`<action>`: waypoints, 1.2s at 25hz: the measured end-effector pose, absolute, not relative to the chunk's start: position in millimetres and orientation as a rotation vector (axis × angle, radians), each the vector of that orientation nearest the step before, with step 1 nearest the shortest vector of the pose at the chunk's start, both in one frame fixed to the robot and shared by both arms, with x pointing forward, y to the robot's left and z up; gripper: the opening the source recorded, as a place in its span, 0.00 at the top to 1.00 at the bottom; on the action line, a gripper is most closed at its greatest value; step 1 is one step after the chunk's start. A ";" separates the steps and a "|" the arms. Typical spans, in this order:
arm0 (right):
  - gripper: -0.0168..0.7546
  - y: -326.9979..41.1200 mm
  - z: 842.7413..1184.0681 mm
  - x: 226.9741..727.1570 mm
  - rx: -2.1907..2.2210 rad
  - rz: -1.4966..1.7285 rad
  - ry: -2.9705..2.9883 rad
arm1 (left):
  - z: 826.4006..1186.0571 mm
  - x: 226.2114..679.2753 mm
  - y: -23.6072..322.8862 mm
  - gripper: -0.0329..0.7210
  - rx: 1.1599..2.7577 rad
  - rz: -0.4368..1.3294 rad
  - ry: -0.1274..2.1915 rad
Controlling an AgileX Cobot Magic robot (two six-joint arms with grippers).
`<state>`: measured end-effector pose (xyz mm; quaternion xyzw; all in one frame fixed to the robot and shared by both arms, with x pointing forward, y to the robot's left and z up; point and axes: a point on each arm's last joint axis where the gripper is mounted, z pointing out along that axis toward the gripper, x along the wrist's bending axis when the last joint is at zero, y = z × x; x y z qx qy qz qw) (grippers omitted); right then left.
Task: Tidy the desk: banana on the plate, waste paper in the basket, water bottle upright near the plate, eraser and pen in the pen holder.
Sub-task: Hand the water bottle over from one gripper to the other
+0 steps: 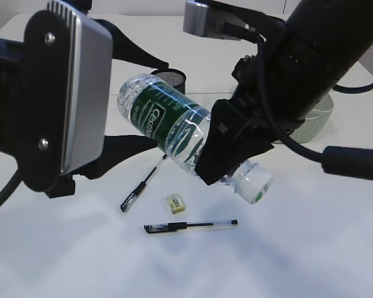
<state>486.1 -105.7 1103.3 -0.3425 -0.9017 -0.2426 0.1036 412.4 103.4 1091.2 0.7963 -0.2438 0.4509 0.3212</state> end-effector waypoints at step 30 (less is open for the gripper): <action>0.57 -97.4 1111.0 483.7 -1.005 -0.808 -2.547 | 1055.7 433.5 78.9 0.13 2.130 1.338 -0.988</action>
